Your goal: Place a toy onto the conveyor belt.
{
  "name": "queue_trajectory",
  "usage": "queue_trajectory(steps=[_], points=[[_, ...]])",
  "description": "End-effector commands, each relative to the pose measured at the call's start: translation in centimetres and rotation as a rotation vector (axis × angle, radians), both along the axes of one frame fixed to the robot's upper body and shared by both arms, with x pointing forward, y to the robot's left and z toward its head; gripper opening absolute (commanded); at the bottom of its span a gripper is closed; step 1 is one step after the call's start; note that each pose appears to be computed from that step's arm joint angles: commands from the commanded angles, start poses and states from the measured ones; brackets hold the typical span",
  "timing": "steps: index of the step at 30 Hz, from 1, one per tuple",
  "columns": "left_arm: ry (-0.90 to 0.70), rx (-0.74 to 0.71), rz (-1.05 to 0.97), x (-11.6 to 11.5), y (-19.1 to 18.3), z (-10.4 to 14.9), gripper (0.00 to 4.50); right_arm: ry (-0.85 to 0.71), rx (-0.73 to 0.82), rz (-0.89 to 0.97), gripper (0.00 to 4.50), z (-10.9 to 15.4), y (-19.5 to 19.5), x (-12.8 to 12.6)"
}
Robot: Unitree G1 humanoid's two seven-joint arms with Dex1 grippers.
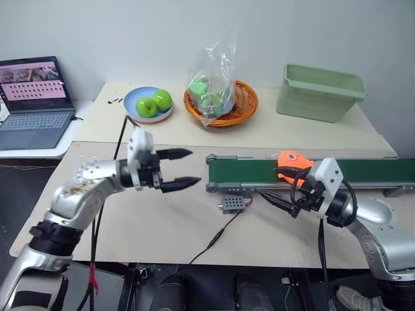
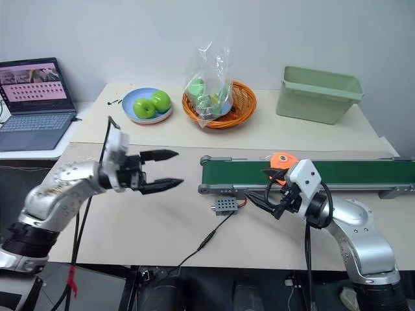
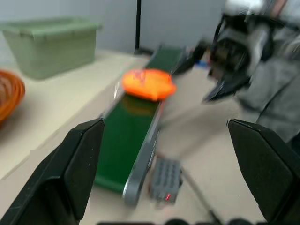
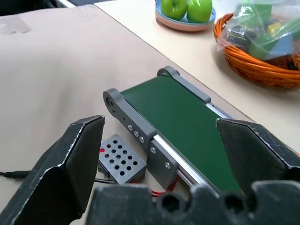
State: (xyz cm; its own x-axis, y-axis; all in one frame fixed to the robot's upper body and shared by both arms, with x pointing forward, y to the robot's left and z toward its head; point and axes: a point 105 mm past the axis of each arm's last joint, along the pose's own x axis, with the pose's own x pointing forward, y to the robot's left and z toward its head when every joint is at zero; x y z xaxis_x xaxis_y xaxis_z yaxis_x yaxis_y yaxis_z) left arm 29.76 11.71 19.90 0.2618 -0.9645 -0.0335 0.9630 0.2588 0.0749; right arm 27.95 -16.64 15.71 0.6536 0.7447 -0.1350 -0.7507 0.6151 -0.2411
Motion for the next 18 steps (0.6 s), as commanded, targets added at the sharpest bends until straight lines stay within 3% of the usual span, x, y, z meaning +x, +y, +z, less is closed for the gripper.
queue_trajectory(steps=[1, 18], points=[[-0.016, 0.047, -0.023, -0.4, -0.5, -0.4, 4.47, -0.061, -0.003, 0.003, 4.5, 1.6, -0.3, 0.2], [-0.034, 0.087, -0.03, 0.4, -1.8, -1.9, 4.47, -0.065, 0.002, 0.012, 4.5, 1.7, 0.1, 0.0]])
